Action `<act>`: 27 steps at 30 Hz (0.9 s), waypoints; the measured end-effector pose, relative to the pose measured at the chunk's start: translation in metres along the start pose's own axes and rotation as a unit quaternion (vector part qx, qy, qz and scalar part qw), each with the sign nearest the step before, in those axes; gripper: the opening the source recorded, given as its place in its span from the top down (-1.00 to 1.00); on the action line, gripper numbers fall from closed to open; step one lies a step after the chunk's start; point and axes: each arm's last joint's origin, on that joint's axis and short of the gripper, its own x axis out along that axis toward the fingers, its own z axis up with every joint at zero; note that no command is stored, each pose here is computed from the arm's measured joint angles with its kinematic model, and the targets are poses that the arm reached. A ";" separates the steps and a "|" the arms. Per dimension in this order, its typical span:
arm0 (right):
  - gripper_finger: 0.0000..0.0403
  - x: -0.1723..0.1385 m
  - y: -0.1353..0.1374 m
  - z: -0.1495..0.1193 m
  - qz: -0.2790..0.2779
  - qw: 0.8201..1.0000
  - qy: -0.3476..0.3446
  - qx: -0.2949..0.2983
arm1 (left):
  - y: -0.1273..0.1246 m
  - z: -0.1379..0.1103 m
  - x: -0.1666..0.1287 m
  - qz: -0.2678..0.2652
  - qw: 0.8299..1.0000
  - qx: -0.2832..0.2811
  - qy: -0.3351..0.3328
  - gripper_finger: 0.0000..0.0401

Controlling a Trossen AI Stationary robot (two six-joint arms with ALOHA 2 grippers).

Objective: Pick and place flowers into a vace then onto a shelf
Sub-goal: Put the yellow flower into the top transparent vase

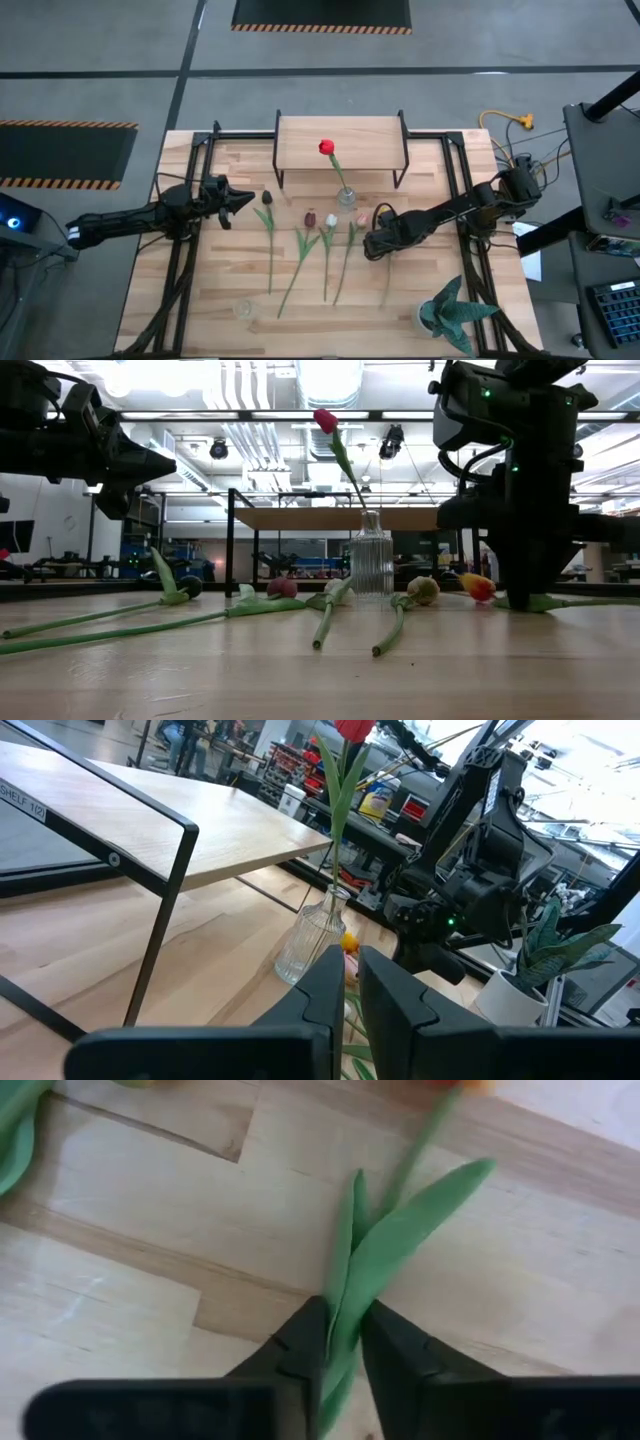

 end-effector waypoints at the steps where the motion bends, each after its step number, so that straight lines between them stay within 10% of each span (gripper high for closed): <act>1: 0.82 -0.001 0.000 0.000 0.003 1.000 0.002 0.000 | 0.000 0.000 0.000 0.000 1.000 0.000 0.000 0.92; 14: 0.94 -0.071 -0.013 0.013 0.137 0.979 -0.148 -0.005 | 0.000 0.000 0.000 0.000 1.000 0.000 0.000 0.92; 27: 0.94 -0.141 -0.010 0.029 0.270 0.868 -0.393 -0.140 | 0.000 0.000 0.000 0.000 1.000 0.000 0.000 0.92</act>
